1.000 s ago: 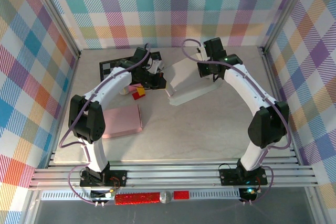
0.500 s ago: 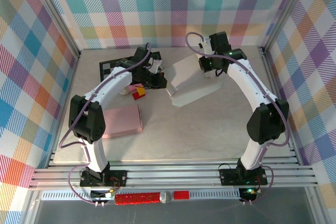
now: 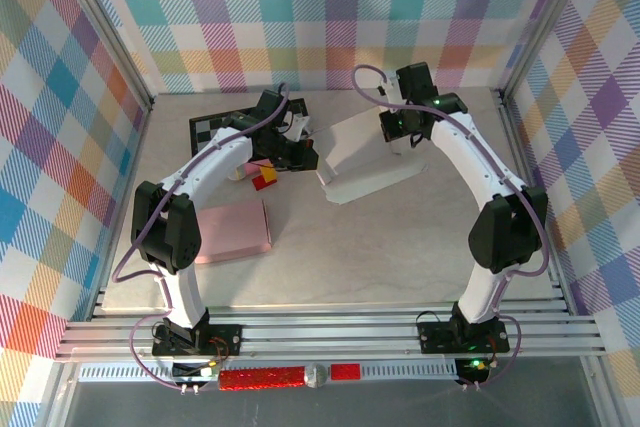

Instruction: Fold the paper box

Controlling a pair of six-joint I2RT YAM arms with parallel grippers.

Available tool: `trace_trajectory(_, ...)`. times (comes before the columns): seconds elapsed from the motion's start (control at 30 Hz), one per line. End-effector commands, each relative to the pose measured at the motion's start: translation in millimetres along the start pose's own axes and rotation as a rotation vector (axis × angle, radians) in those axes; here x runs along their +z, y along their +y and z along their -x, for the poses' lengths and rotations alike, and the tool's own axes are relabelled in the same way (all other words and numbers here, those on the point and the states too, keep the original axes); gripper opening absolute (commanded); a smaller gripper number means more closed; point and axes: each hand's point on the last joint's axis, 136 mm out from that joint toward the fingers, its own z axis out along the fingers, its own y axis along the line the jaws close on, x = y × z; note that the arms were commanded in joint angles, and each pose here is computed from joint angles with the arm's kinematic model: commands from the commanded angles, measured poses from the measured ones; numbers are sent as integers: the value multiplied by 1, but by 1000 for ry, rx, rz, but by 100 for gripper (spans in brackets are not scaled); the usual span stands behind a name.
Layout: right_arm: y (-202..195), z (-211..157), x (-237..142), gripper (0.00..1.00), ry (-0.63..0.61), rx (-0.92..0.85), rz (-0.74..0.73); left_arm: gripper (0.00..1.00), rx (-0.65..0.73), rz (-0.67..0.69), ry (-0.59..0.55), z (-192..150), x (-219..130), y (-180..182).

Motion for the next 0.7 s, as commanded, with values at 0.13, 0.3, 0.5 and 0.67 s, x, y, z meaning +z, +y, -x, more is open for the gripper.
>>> trace_trajectory(0.13, -32, -15, -10, 0, 44, 104, -351, 0, 5, 17, -37, 12, -7, -16)
trace_trajectory(0.3, -37, -26, -22, 0, 83, 99, -589, 0, -35, 106, -58, 14, -2, -7)
trace_trajectory(0.5, -14, -47, -24, 0, 126, 100, -652, 0, -55, 136, -55, 12, 5, -7)
trace_trajectory(0.67, 1, -55, -23, 0, 154, 84, -637, 0, -57, 140, -31, 5, 14, -7)
